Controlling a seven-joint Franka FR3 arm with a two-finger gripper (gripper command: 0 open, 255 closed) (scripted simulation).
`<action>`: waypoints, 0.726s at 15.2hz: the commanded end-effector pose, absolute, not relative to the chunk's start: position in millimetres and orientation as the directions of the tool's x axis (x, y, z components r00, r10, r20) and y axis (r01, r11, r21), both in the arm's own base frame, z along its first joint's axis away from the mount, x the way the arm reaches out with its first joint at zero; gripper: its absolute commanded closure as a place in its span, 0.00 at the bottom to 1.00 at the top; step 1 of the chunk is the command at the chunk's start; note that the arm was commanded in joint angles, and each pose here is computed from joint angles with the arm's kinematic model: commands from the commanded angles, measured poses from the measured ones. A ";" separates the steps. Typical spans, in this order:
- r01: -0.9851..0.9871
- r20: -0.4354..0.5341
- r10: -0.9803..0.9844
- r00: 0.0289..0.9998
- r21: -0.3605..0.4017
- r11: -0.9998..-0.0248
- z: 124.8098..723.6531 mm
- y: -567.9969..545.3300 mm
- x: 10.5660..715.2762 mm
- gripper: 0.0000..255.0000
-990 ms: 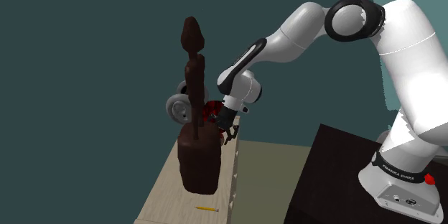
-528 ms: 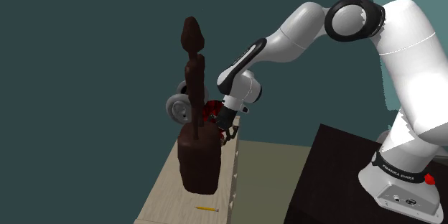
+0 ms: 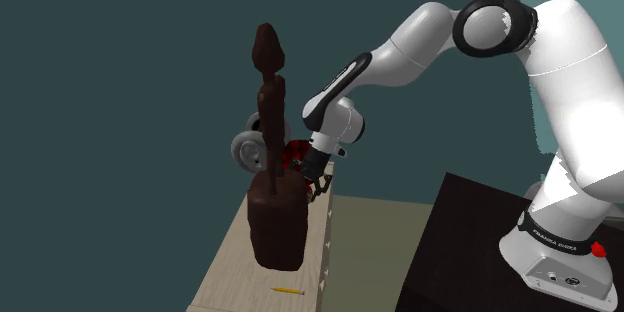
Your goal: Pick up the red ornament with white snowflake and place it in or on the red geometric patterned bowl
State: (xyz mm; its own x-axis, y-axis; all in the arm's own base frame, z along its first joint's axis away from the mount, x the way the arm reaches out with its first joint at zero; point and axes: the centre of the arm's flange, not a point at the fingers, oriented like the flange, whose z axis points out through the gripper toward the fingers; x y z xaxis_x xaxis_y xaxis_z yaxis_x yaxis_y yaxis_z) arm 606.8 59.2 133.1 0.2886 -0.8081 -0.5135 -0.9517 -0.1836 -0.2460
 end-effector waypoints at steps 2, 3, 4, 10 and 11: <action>-0.952 -0.513 -0.808 0.288 -0.246 -0.183 146.3 58.9 606.7 1.00; -0.952 -0.513 -0.808 0.288 -0.246 -0.183 151.6 58.9 606.7 1.00; -0.952 -0.513 -0.808 0.288 -0.246 -0.183 156.9 58.9 606.7 1.00; -0.952 -0.513 -0.808 0.288 -0.246 -0.183 188.5 58.9 606.7 1.00; -0.952 -0.513 -0.808 0.288 -0.246 -0.183 193.8 58.9 606.7 1.00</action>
State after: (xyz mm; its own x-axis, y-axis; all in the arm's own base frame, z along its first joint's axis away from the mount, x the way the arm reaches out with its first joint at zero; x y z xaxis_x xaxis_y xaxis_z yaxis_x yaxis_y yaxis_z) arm 607.3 58.6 188.6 0.2882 -0.8085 -0.5132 -0.9518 -0.1833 -0.2457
